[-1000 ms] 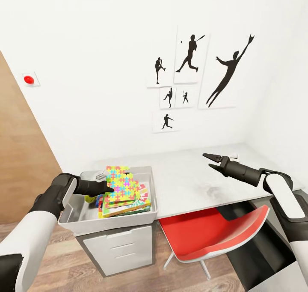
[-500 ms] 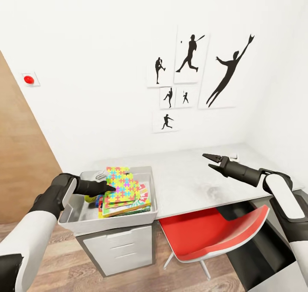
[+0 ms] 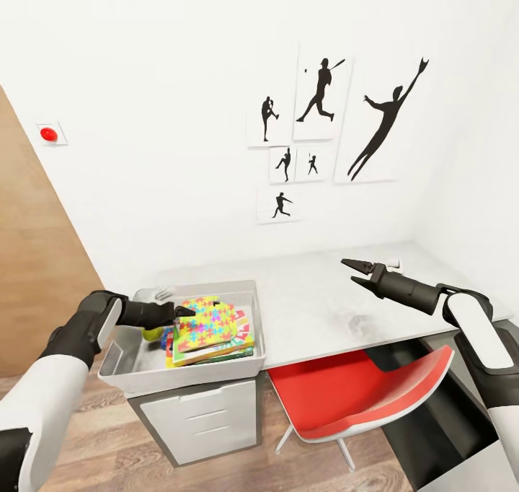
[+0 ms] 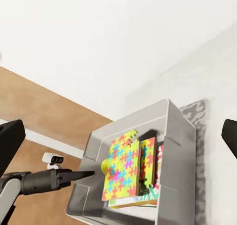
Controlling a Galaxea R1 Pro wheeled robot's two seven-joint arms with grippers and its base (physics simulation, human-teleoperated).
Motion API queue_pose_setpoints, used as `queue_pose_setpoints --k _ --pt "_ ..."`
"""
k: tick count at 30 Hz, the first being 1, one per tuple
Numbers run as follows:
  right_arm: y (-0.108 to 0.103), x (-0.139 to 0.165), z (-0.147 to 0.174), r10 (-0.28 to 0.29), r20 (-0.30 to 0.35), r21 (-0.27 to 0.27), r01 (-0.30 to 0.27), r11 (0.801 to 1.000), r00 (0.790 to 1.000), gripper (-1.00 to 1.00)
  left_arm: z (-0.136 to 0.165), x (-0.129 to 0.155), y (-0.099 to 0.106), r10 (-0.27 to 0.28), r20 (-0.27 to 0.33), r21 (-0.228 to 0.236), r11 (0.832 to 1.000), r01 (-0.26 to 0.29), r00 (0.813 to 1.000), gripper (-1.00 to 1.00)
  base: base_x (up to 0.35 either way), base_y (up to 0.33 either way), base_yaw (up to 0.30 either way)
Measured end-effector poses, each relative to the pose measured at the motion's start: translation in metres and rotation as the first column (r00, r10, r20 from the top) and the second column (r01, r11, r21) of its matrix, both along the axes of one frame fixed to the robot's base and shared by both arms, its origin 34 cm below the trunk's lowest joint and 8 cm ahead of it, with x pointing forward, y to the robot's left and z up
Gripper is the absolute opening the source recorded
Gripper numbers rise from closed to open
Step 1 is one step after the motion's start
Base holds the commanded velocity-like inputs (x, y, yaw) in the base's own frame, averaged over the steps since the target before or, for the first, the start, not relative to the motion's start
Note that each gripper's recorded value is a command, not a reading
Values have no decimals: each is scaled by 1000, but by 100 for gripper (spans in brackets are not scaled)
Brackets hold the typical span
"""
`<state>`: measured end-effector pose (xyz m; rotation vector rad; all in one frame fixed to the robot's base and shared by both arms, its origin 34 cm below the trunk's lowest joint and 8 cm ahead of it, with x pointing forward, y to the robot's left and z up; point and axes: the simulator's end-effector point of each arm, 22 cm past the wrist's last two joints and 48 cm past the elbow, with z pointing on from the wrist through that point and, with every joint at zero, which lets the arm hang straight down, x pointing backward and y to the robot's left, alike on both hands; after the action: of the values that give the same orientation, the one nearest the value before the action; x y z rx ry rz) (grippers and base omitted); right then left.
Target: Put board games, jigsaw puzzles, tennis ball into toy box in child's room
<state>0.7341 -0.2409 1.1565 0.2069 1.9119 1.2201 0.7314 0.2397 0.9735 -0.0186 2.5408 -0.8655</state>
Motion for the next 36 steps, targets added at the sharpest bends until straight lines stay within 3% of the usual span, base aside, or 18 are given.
queue_pose_setpoints --k 5,10,13,15,21,26,36 --pt "0 0 1 1 1 0 -1 1000 1000 100 10 1 29 28 14 -14 1000 -28 999 100 0 0 -30" --pt "0 -2 4 2 5 1 -2 1000 1000 100 68 -8 73 23 95 -194 981 -4 995 100 -1 0 -122" --pt "-1 -4 8 6 13 0 -6 1000 1000 100 100 -18 94 5 145 -269 962 35 989 100 -97 50 -139" --pt "-2 -6 12 7 23 2 -7 1000 1000 100 118 -26 111 1 171 -293 955 50 985 100 -190 119 -139" --pt "-4 -16 36 18 69 8 -18 1000 997 100 163 -49 166 5 240 -305 950 71 971 100 -174 115 -131" --pt "2 -43 65 79 126 15 -82 997 989 100 187 -67 201 -27 326 -251 961 114 945 100 -33 23 -112" --pt "-10 -81 84 101 209 108 -125 986 973 100 195 -77 221 -34 362 -195 974 111 932 100 -6 4 -44"
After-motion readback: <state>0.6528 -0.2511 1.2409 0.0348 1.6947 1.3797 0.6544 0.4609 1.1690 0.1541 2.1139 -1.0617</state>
